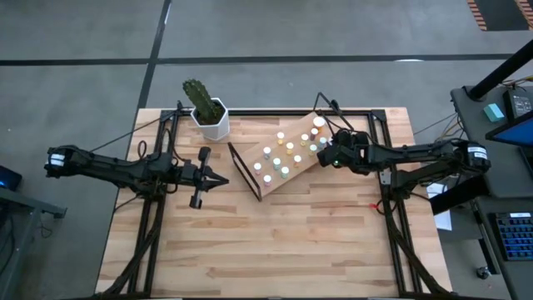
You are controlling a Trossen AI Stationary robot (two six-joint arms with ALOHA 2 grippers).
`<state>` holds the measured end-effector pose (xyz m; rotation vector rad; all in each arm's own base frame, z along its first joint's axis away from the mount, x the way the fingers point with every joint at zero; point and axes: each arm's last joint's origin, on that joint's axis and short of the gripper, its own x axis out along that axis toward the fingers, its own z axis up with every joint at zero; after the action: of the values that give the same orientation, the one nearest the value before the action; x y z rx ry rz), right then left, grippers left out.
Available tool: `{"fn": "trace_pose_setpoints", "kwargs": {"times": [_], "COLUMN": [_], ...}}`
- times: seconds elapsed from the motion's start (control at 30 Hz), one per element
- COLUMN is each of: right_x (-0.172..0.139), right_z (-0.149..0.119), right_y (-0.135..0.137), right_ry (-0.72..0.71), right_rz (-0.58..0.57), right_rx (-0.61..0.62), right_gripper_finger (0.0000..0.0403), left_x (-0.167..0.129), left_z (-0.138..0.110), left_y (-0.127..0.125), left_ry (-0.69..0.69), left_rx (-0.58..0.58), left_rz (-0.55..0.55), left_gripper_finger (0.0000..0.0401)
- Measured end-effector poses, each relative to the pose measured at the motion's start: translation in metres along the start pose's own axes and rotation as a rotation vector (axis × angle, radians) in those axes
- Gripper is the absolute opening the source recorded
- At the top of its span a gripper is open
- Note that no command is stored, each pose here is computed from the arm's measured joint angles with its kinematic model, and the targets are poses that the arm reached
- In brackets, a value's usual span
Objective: Pick and place medicine bottles onto shelf by color
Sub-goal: Put the orange pill bottle on the shelf aligned with the other orange pill bottle
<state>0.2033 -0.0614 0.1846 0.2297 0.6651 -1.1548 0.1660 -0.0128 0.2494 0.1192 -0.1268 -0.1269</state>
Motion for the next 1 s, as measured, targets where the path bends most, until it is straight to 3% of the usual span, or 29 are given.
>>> {"fn": "trace_pose_setpoints", "kwargs": {"times": [0.37,0.53,0.7,0.9,1.0], "right_x": [-0.027,-0.051,-0.059,-0.044,-0.037], "right_z": [0.030,0.051,0.051,0.036,0.031], "right_y": [-0.007,-0.009,-0.008,-0.008,-0.010], "right_ry": [0.015,0.182,0.323,0.336,0.339], "right_rz": [0.071,0.276,0.470,0.397,0.331], "right_rx": [-0.037,-0.198,-0.452,-0.605,-0.623], "right_gripper_finger": [0.0240,0.0220,0.0152,0.0028,0.0015], "left_x": [0.000,0.000,0.000,0.000,0.000], "left_z": [0.000,0.000,0.000,0.000,0.000], "left_y": [0.000,0.000,0.000,0.000,0.000], "left_ry": [0.001,0.001,0.002,0.002,0.002], "left_rx": [-0.002,-0.002,-0.003,-0.001,0.000], "left_rz": [0.000,-0.001,0.000,-0.001,-0.001], "left_gripper_finger": [0.0000,0.0000,0.0000,0.0000,0.0000]}}
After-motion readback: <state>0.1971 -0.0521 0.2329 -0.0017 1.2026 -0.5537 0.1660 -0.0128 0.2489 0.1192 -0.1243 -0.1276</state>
